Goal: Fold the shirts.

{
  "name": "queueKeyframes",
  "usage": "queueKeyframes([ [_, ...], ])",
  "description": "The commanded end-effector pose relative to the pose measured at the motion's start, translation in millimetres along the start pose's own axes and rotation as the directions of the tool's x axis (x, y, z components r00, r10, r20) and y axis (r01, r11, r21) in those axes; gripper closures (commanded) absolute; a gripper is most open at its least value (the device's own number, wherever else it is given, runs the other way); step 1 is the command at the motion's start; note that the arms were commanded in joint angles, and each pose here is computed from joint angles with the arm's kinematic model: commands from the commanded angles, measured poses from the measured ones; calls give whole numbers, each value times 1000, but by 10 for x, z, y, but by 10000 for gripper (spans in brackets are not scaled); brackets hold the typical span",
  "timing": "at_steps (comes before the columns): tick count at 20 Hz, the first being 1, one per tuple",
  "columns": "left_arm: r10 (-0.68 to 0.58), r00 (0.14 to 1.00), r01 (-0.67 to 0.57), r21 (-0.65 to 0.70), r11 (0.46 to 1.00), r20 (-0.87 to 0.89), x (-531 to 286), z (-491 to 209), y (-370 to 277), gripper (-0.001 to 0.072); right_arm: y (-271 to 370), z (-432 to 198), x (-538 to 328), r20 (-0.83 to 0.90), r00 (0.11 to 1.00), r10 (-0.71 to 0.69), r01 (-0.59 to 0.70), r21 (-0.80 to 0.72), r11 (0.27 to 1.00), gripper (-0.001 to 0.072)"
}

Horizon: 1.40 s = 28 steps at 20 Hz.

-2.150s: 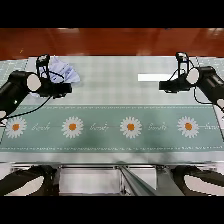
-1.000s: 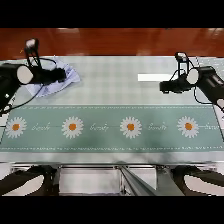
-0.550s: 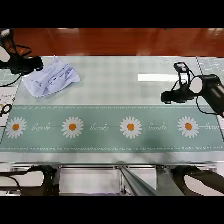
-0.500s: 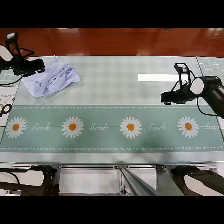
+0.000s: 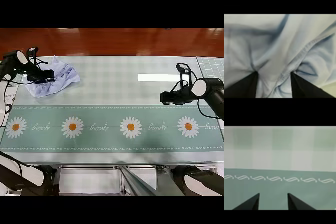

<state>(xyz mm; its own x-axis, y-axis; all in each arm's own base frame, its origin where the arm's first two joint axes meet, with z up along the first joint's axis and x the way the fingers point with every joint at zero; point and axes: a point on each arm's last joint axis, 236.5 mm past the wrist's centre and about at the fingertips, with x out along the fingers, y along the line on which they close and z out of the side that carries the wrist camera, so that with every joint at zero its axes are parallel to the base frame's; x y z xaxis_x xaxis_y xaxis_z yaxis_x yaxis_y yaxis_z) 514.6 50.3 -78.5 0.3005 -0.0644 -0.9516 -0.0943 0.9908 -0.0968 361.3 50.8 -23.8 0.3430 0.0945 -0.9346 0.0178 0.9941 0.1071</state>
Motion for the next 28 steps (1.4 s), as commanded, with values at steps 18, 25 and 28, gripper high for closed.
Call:
queueKeyframes([
  [18, -408, 667, 269, 309, 912, 624, -4056, 747, -1689, 686, 170, 153, -1439, 340, 937, 80, -76, -26, 997, 305],
  [25, -547, 359, 249, 488, 837, 756, -5591, 147, -2251, 686, 203, -41, -1968, 432, 895, 109, -99, -47, 994, 306],
  [28, -572, 249, 237, 523, 819, 782, -6098, -145, -2262, 686, 226, -106, -2072, 446, 887, 123, -112, -52, 992, 306],
])
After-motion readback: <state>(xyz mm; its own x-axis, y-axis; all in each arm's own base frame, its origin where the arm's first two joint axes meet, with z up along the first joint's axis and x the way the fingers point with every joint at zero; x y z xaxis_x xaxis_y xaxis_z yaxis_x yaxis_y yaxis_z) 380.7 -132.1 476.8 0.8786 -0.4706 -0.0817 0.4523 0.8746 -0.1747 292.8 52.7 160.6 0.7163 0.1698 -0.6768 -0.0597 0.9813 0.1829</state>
